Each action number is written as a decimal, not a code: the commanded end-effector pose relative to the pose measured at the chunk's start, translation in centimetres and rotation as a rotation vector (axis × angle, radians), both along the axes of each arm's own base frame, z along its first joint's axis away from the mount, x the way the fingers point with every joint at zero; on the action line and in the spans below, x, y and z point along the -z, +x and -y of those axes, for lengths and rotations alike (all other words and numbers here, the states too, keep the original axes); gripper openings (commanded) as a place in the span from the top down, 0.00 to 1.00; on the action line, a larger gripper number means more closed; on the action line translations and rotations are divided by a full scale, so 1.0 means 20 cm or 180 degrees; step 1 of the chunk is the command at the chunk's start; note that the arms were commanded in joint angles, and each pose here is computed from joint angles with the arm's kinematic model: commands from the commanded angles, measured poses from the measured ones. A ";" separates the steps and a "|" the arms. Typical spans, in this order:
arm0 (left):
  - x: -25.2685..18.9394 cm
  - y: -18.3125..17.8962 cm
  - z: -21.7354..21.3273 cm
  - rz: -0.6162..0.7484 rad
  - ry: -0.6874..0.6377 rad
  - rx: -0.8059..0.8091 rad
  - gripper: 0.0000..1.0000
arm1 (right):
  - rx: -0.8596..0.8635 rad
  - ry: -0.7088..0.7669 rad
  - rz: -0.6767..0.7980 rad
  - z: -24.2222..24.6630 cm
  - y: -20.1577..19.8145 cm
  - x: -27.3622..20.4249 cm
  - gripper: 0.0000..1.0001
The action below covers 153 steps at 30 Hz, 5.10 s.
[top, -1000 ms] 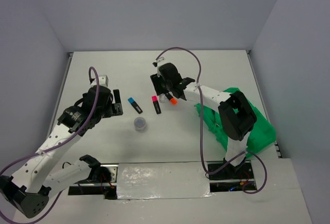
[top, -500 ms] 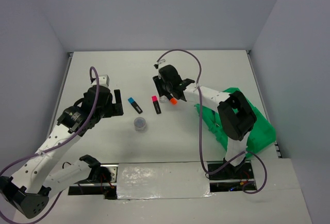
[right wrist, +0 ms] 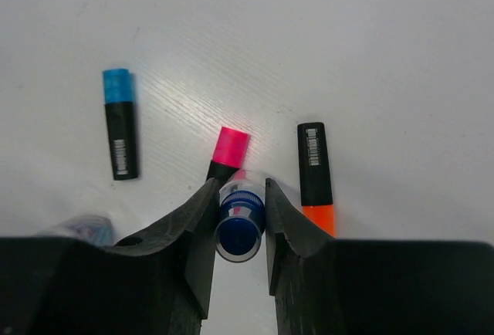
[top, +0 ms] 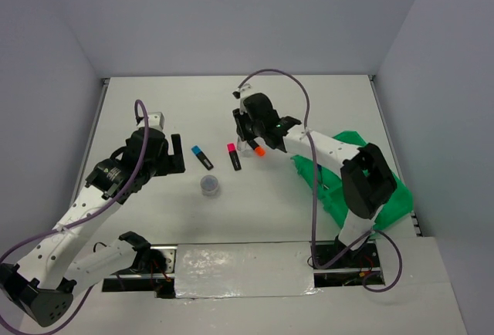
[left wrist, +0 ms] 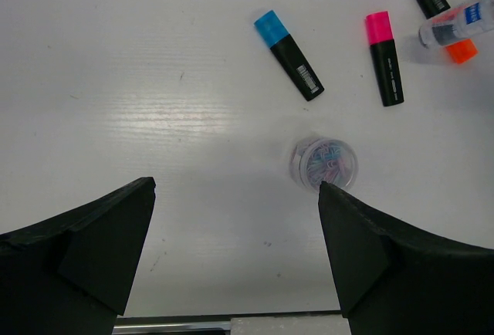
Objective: Sort the stationery into containers
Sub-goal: Pick up the stationery from the center of the board, then place the stationery in the storage box, then pick up the stationery from the center of the board, then place the stationery in the storage box.
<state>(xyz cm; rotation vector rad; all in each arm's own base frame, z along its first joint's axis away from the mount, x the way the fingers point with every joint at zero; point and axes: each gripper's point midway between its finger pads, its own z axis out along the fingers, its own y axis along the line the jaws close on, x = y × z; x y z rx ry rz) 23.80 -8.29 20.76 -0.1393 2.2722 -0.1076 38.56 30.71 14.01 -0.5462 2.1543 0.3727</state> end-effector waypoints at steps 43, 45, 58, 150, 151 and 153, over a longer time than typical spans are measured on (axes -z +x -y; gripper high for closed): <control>-0.10 0.00 0.05 0.0267 -0.0164 0.0216 0.01 | 0.3638 0.0029 -0.0012 1.91 -0.18 0.04 0.81; -0.10 0.00 0.05 0.0263 -0.0162 0.0216 0.01 | 0.3618 0.0050 -0.0037 1.90 -0.18 0.06 0.69; -0.10 0.00 0.04 0.0285 -0.0157 0.0184 0.01 | 0.3426 0.0180 0.0219 1.86 -0.20 -0.14 0.32; -0.19 -0.02 -0.14 0.0494 -0.0129 -0.0329 0.01 | 0.5229 0.0338 -0.0121 2.17 -0.96 0.08 1.00; -0.19 -0.03 -0.14 0.0495 -0.0137 -0.0321 0.01 | 0.5233 0.0317 -0.0135 2.17 -0.96 0.09 1.00; -0.18 -0.02 -0.13 0.0484 -0.0140 -0.0297 0.01 | 0.5258 0.0315 -0.0100 2.18 -0.96 0.08 1.00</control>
